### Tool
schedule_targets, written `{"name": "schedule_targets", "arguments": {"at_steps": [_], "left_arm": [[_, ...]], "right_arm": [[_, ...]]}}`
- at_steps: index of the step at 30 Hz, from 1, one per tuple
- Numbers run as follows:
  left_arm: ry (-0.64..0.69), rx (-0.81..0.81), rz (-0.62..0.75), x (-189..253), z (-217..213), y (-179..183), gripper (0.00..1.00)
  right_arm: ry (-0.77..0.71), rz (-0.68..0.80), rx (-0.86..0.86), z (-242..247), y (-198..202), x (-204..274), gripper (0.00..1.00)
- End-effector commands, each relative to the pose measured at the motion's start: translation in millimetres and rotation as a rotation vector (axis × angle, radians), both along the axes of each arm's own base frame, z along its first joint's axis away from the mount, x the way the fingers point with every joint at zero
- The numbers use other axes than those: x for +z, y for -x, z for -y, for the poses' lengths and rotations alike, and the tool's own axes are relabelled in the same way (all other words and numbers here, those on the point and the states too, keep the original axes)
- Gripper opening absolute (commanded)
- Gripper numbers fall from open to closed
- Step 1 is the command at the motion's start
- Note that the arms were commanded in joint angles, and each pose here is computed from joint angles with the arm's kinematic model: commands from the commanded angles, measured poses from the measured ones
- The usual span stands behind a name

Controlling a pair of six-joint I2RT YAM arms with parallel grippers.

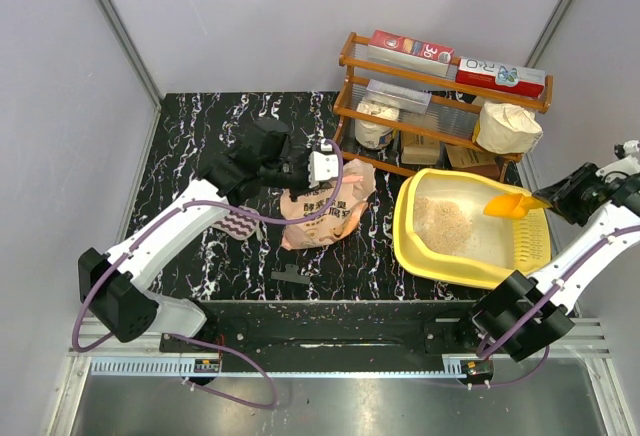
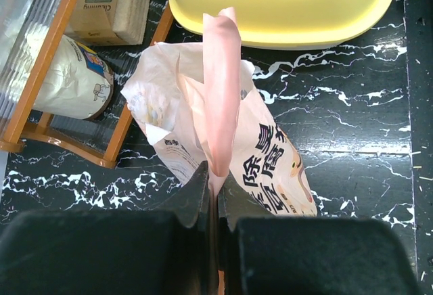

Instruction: Fill the litter box with clean litter

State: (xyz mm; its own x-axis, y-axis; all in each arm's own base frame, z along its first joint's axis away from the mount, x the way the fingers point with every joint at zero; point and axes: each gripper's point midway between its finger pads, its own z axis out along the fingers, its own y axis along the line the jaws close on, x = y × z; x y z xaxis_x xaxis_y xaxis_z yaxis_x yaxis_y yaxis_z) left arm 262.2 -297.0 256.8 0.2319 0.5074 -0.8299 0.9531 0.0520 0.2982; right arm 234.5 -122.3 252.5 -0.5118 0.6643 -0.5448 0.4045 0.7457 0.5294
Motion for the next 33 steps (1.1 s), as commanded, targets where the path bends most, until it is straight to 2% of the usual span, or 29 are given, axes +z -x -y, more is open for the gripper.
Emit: {"name": "schedule_targets", "arguments": {"at_steps": [1, 9, 12, 17, 23, 27, 32, 33], "left_arm": [[0.187, -0.097, 0.144, 58.4, 19.9, 9.6, 0.03], [0.192, -0.095, 0.15, 57.6, 19.8, 8.9, 0.04], [0.189, -0.089, 0.134, 57.0, 20.8, 7.6, 0.04], [0.173, -0.06, 0.122, 60.6, 18.7, 4.0, 0.0], [0.124, -0.014, 0.124, 57.6, 5.6, 4.1, 0.0], [0.072, 0.038, 0.164, 56.4, -14.1, -1.1, 0.0], [0.006, 0.082, 0.262, 59.0, -41.5, -16.7, 0.0], [-0.002, 0.108, 0.281, 61.6, -50.7, -22.7, 0.0]], "right_arm": [[0.138, -0.083, -0.004, 14.8, 17.0, 9.4, 0.0], [0.226, -0.209, 0.193, 15.8, 38.1, 0.1, 0.0], [0.244, -0.142, 0.287, -2.0, 36.6, 12.0, 0.0], [0.238, 0.097, 0.48, -57.7, 20.1, 59.7, 0.0], [0.171, 0.297, 0.659, -126.4, -4.7, 97.0, 0.0], [0.313, 0.409, 0.805, -158.3, -36.6, 109.2, 0.0], [0.482, 0.441, 0.935, -192.0, -81.4, 93.8, 0.0], [0.524, 0.492, 0.992, -212.8, -90.4, 96.6, 0.0]]}}
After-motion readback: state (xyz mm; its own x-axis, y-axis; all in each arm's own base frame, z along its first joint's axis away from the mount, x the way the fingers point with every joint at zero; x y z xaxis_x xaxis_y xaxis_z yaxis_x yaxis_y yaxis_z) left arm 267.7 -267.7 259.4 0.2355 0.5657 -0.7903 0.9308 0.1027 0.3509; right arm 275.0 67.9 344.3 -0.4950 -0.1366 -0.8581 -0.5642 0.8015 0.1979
